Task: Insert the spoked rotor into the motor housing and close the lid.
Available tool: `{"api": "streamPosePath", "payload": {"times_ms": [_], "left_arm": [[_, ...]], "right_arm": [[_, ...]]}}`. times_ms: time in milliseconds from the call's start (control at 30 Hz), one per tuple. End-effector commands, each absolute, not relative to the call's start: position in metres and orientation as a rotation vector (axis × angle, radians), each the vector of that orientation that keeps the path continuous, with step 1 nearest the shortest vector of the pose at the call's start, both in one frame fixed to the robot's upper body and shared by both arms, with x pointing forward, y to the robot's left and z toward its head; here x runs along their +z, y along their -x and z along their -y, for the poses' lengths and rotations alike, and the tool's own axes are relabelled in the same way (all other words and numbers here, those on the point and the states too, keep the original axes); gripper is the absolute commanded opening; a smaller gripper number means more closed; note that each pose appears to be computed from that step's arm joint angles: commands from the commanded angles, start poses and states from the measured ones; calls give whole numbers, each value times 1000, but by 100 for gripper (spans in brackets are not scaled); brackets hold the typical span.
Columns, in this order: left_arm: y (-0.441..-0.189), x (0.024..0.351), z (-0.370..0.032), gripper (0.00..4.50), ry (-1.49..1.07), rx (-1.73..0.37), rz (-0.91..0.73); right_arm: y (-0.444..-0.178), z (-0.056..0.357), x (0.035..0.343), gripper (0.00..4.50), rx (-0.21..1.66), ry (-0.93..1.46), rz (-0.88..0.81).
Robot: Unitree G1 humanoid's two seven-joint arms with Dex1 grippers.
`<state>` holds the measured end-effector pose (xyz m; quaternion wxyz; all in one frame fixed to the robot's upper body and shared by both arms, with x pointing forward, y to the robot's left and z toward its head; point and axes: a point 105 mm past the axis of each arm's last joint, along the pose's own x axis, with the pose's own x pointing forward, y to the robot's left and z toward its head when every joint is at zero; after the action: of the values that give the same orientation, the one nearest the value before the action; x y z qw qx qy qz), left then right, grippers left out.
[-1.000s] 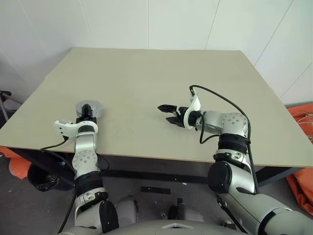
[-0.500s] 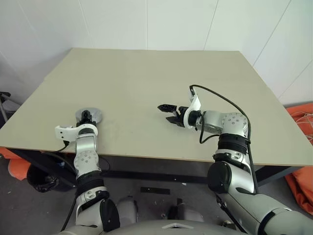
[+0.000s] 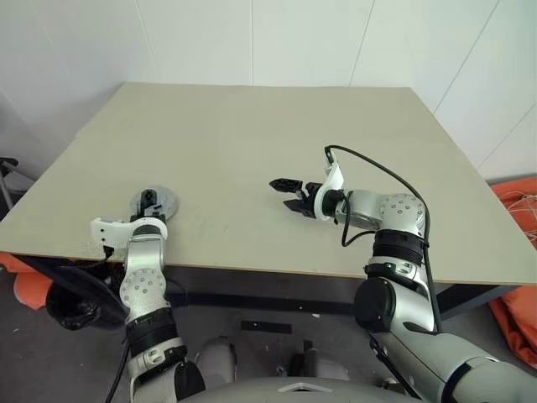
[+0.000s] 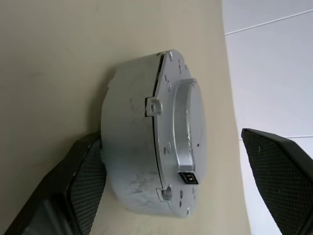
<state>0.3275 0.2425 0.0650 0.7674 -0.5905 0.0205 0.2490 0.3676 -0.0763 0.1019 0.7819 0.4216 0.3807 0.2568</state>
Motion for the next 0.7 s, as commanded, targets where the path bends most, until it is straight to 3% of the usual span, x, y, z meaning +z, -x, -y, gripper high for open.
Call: {"api": "streamPosePath", "payload": {"times_ms": [33, 267, 467, 667, 700], "left_arm": [[-316, 71, -235, 448, 1279, 544, -63], [-296, 79, -218, 448, 1314, 516, -163], [-312, 139, -170, 448, 1180, 111, -115], [-324, 155, -157, 257, 944, -50, -63], [-327, 153, -159, 222, 880, -53, -57]], "right_arm": [[-369, 77, 114, 424, 580, -907, -778], [-368, 75, 113, 424, 586, -908, -784], [-368, 74, 118, 424, 607, -843, -752], [-371, 82, 116, 424, 563, -430, -557], [-371, 84, 115, 405, 556, -375, -518]]}}
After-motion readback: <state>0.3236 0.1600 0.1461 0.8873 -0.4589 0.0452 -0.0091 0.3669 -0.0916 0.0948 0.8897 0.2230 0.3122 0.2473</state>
